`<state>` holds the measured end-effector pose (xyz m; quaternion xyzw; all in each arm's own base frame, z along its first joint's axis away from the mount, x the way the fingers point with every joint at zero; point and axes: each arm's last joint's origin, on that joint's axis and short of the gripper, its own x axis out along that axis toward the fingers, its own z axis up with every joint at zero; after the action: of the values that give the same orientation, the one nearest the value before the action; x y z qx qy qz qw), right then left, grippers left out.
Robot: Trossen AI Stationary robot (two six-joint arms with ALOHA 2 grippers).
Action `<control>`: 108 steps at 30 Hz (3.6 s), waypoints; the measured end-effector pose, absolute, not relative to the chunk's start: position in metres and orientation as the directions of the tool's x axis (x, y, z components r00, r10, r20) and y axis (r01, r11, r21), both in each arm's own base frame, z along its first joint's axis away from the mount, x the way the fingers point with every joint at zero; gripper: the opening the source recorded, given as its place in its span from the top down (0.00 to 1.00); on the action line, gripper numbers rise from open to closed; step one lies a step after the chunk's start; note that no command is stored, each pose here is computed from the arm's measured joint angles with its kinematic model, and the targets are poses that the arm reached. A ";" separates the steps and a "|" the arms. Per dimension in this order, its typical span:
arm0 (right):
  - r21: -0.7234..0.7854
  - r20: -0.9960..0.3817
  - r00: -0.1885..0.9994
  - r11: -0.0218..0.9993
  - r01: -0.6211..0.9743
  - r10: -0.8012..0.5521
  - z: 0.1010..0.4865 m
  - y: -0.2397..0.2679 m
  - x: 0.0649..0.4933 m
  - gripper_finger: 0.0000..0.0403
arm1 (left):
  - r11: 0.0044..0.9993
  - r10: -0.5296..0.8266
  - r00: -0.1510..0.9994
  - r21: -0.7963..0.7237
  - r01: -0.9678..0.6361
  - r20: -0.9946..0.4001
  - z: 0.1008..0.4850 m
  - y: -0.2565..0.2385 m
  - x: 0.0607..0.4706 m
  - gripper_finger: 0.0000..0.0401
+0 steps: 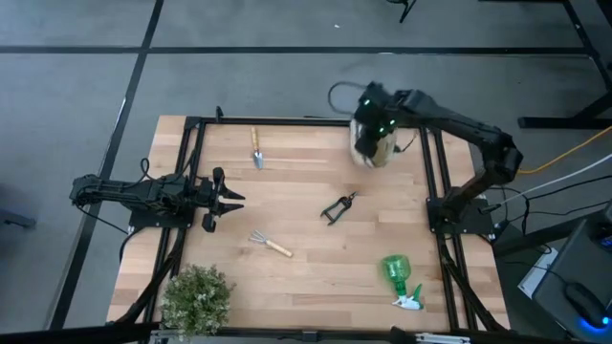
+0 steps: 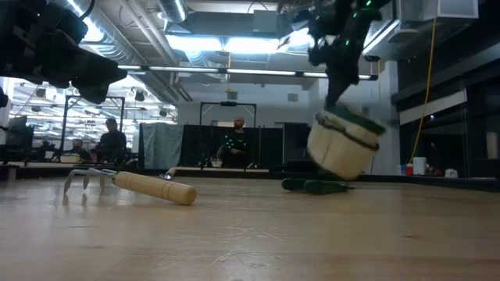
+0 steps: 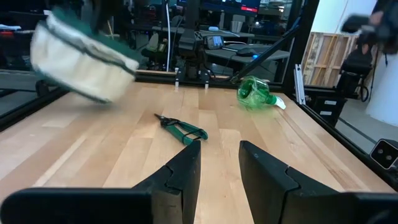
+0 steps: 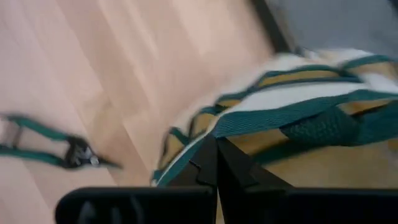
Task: Pick & Place Garden tools in Gardening bag
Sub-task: Prepare the white bag, then put the cutter into the white bag
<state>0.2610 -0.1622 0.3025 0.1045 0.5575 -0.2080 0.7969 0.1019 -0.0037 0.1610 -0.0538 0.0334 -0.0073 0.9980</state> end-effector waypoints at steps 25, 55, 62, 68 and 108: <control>-0.035 -0.957 0.253 0.923 0.382 -0.141 0.269 -0.149 0.305 0.97 | 0.994 -0.018 0.998 -0.108 0.011 -0.066 0.161 -0.004 0.102 0.74; 0.088 -0.931 0.366 0.964 0.252 -0.011 0.320 -0.113 0.316 0.49 | 0.994 -0.019 0.998 -0.108 0.011 -0.066 0.161 -0.004 0.102 0.74; 0.069 -0.930 0.368 0.992 0.109 0.025 0.320 -0.081 0.326 0.49 | 0.994 -0.018 0.998 -0.108 0.011 -0.066 0.161 -0.004 0.102 0.74; 0.051 -0.928 0.368 0.999 -0.014 0.053 0.319 -0.055 0.331 0.49 | 0.994 -0.018 0.998 -0.108 0.011 -0.066 0.161 -0.004 0.102 0.74; -0.115 -0.949 0.310 0.846 -0.520 0.062 0.181 -0.018 0.347 0.49 | 0.994 -0.019 0.998 -0.108 0.011 -0.066 0.161 -0.004 0.102 0.74</control>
<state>0.3471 -0.0178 0.1809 -0.2055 0.5571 0.1858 0.7828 0.1019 -0.0037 0.1611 -0.0538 0.0334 -0.0075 0.9980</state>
